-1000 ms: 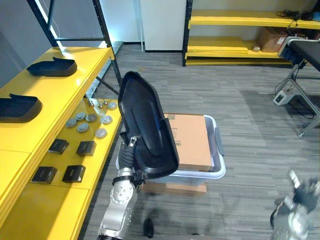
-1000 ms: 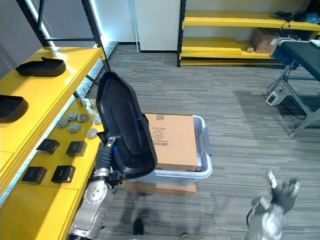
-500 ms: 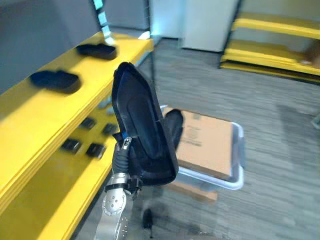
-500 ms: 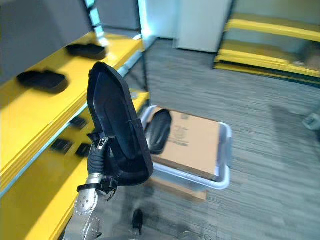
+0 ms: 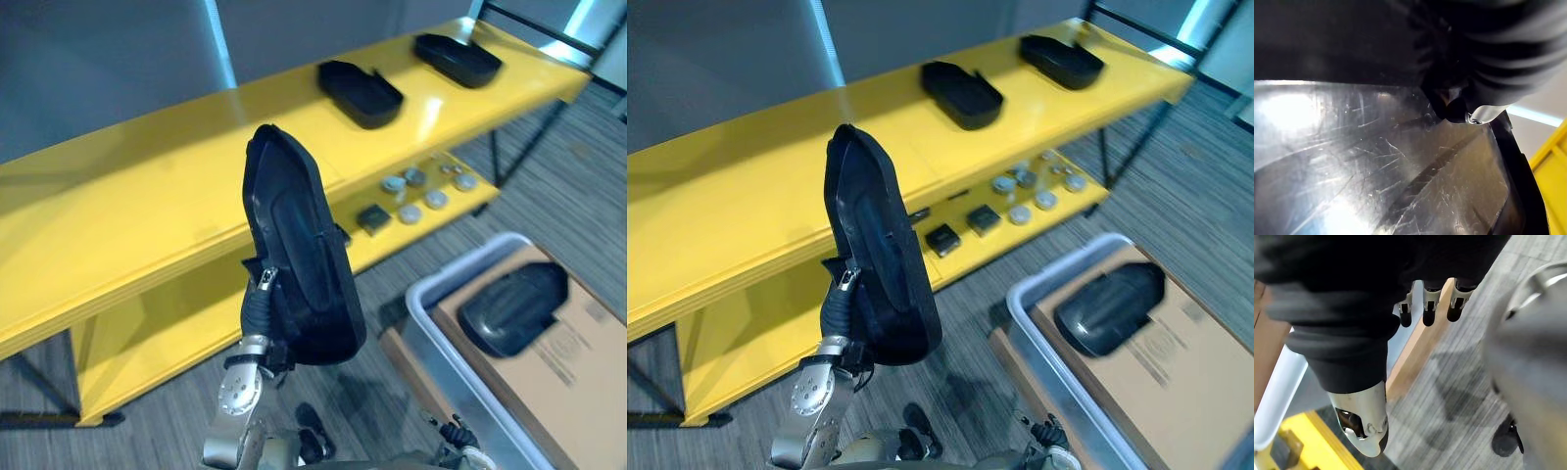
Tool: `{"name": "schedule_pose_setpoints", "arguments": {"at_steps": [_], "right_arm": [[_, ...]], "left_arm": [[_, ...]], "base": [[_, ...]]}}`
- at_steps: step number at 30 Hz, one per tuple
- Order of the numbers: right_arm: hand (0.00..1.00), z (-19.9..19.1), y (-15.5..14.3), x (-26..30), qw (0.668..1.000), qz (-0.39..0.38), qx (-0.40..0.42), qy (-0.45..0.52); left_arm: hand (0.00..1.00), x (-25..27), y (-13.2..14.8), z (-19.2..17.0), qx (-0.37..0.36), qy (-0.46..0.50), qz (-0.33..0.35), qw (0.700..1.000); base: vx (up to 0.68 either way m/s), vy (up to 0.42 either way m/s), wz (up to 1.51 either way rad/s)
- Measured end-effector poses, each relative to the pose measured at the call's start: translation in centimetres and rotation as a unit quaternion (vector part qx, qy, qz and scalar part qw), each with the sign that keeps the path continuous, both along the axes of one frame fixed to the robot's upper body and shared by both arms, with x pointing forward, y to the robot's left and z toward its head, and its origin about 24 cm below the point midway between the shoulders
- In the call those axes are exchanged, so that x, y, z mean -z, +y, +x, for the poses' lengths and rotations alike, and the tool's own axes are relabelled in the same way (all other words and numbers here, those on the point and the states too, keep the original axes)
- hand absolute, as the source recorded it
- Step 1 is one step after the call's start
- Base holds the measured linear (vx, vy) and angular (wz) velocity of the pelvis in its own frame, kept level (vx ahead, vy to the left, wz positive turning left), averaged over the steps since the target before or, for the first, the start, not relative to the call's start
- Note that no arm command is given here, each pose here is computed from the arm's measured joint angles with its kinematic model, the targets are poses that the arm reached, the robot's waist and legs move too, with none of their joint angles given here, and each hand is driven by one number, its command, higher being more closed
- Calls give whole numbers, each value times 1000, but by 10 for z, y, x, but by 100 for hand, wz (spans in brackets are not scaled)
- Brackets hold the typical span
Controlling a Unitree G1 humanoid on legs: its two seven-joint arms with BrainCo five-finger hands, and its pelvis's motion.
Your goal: Walk over and take plastic housings, then place them on the shelf
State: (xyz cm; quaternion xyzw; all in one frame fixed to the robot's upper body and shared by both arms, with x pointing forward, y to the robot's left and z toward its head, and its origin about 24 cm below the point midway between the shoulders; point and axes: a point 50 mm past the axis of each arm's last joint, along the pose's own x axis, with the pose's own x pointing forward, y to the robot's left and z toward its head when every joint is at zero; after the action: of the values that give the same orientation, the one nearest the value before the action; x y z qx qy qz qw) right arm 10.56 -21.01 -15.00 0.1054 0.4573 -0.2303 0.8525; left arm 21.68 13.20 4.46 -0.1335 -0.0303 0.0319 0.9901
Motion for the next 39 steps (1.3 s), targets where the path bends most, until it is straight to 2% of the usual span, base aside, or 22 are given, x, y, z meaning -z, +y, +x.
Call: {"name": "schedule_pose_setpoints", "arguments": {"at_steps": [3, 7, 20, 23, 27, 32, 39], "right_arm": [[0, 3, -2, -3, 1000, -8, -6, -14], [0, -25, -2, 3, 1000, -5, 1, 20], [0, -22, -7, 0, 1000, -12, -17, 13], [0, -18, -8, -2, 1000, -17, -20, 4], [0, -14, -5, -3, 999, -16, -29, -2], [0, -12, -4, -3, 999, -22, -42, -2], [0, -10, 1, -4, 997, -28, -70, -4]], "left_arm": [[100, -1, -3, 1, 3, -2, 0, 1000], [100, 11, -3, -1, 3, 23, 2, 1000], [100, 15, -8, 2, 22, 28, 4, 999], [100, 7, -5, 10, 12, 11, 34, 999], [100, -9, -1, 39, -25, -19, 115, 993], [100, -18, -4, 62, -52, -27, 168, 984], [100, -27, 2, 93, -100, -12, 185, 977]], "base": [[235, -10, 86], [204, -122, 107], [143, -87, 18], [32, 18, 6], [-46, 3, -2], [-120, -16, -4], [-176, -38, -8]]}}
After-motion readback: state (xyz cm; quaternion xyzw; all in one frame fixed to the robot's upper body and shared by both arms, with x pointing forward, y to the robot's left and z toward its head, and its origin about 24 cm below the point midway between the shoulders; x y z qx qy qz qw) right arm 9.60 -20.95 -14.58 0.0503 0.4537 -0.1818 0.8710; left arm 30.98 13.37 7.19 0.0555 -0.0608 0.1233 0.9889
